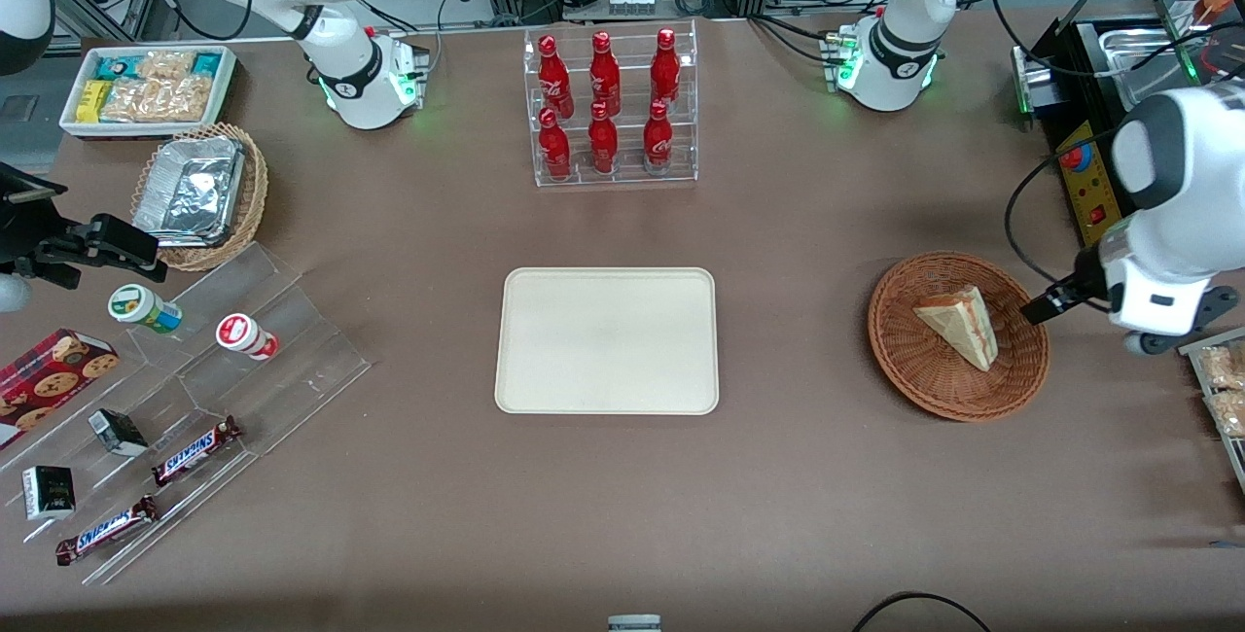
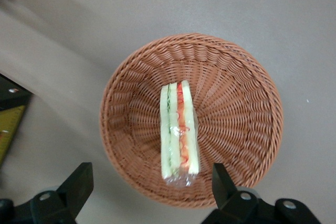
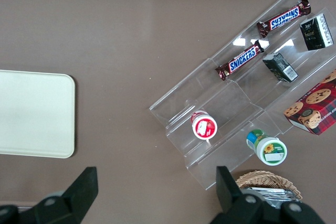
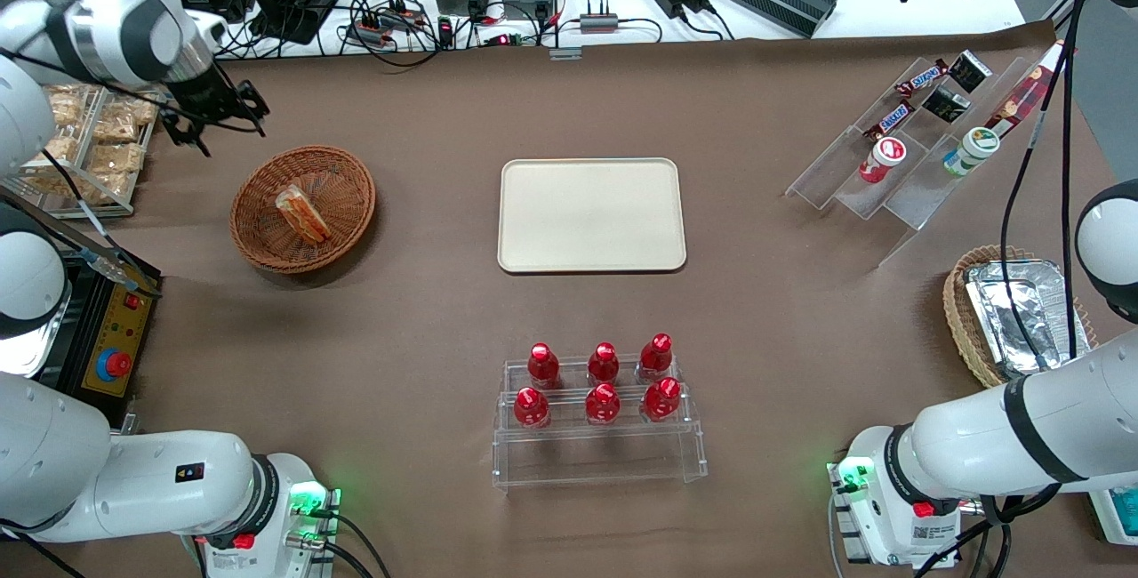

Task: Place sandwich from basket to tray
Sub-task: 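Lower the open left gripper around the wrapped sandwich in the basket, then close the left gripper on the sandwich and lift it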

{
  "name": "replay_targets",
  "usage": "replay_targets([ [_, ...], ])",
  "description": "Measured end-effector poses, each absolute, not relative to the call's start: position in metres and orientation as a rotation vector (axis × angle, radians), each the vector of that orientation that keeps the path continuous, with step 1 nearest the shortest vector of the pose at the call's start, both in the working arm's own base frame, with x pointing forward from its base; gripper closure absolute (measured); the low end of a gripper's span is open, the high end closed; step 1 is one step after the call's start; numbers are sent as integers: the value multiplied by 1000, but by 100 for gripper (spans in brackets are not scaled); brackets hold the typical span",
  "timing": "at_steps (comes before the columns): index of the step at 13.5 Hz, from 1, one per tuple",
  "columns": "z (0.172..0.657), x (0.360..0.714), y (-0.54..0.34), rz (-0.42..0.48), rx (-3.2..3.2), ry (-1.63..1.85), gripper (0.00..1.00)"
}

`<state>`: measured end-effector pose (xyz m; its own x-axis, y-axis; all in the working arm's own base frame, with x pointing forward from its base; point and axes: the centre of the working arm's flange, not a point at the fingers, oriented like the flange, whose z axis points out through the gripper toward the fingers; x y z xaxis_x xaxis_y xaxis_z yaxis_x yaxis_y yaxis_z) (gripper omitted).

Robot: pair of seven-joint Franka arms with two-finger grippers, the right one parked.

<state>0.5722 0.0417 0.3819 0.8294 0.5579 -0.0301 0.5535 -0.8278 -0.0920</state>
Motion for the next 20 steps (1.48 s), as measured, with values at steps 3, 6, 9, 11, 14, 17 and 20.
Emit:
replay_targets([
  [3, 329, 557, 39, 36, -2900, -1025, 0],
  [6, 292, 543, 37, 56, -2889, -1055, 0],
  [9, 271, 545, 36, 49, -2871, -1112, 0],
  [11, 262, 546, 35, 48, -2869, -1121, 0],
  [14, 244, 545, 31, 79, -2868, -1109, 0],
  [17, 226, 544, 23, 106, -2871, -1089, 4],
  [20, 220, 543, 18, 122, -2872, -1075, 12],
])
